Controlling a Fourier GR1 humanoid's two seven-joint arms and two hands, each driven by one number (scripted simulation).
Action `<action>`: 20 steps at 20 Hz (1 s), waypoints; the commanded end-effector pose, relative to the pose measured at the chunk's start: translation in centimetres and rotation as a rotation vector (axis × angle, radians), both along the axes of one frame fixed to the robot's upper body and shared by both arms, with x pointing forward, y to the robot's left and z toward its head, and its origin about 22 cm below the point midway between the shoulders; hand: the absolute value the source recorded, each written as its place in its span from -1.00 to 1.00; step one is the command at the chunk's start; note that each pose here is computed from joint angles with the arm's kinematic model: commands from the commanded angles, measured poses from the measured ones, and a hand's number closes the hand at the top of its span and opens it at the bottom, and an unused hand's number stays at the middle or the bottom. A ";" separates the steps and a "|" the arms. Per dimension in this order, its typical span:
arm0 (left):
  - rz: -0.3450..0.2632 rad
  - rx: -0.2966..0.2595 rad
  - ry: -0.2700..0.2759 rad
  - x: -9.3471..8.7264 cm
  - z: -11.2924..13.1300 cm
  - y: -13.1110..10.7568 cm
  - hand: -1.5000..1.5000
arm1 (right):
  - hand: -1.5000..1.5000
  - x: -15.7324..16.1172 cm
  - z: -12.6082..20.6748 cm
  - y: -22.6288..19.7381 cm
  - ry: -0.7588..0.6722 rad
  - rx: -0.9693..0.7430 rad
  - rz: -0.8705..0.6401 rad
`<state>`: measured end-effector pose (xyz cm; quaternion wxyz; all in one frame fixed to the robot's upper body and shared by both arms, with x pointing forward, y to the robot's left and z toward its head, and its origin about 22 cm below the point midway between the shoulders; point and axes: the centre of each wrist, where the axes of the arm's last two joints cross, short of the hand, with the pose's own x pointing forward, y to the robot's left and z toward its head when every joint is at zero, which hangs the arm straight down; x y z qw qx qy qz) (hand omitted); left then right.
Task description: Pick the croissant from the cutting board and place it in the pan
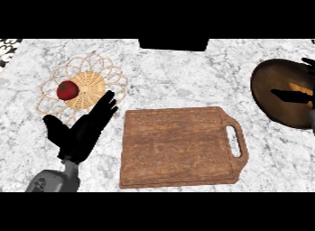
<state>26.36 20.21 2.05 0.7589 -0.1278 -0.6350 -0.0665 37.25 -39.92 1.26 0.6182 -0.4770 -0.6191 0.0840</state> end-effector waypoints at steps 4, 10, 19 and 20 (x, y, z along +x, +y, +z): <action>0.011 0.001 0.011 -0.6 -0.6 0.6 0.00 | -1.00 -0.6 1.2 -2.4 -0.215 0.296 0.039; 0.034 -0.005 -0.006 -0.9 -0.8 0.0 0.00 | -1.00 -3.4 0.9 -6.2 -0.140 0.473 0.116; 0.025 0.011 0.026 0.0 -0.4 1.3 0.00 | -1.00 -10.0 0.1 -12.3 -0.139 0.542 0.327; 0.033 -0.004 0.017 -0.2 -0.7 1.3 0.00 | -1.00 -10.8 -1.0 -12.1 -0.146 0.552 0.311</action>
